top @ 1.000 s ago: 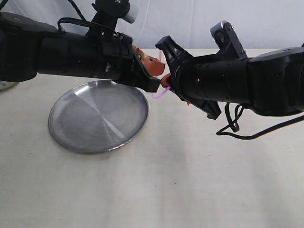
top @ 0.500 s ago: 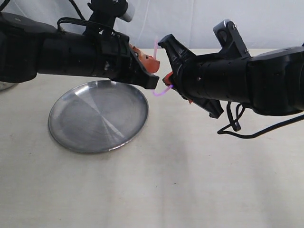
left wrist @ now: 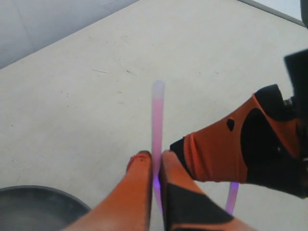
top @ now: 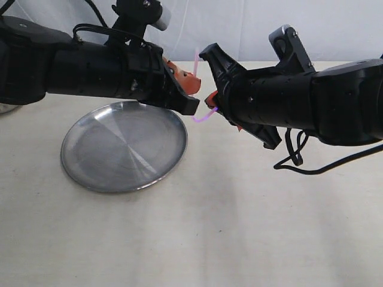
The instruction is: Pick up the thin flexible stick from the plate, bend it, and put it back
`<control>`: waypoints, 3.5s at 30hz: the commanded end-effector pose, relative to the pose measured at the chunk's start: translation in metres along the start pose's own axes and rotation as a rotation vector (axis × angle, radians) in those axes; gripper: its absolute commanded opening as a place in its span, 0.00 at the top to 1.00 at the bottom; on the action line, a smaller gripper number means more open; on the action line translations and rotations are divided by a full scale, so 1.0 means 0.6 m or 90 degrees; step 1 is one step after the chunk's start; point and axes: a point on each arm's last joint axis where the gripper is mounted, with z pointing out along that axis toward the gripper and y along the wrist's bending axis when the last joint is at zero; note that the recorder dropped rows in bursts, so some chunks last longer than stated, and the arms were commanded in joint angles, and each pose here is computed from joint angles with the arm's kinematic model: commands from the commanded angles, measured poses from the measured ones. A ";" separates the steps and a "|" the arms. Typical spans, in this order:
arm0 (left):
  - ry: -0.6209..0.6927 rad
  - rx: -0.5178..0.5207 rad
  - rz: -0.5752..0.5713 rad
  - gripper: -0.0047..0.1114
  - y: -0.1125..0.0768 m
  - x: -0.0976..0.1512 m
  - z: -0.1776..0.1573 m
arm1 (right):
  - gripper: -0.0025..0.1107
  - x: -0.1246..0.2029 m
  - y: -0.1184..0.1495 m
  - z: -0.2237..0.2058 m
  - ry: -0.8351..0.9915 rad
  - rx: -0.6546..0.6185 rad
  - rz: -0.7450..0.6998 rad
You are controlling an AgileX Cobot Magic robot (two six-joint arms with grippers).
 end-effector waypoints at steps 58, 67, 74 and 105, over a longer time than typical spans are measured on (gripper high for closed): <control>-0.089 -0.121 -0.237 0.96 0.114 0.024 -0.242 | 0.99 0.008 0.063 0.221 0.095 -0.034 -0.251; -0.068 -0.149 -0.203 0.96 0.090 0.025 -0.272 | 0.68 0.019 0.058 0.257 0.130 -0.039 -0.231; -0.069 -0.171 -0.168 0.96 0.070 0.021 -0.300 | 0.58 0.017 0.060 0.256 0.126 -0.040 -0.219; -0.330 -0.276 -0.086 0.96 -0.060 0.057 -0.438 | 0.99 -0.037 0.053 -0.250 -0.059 -0.143 -0.674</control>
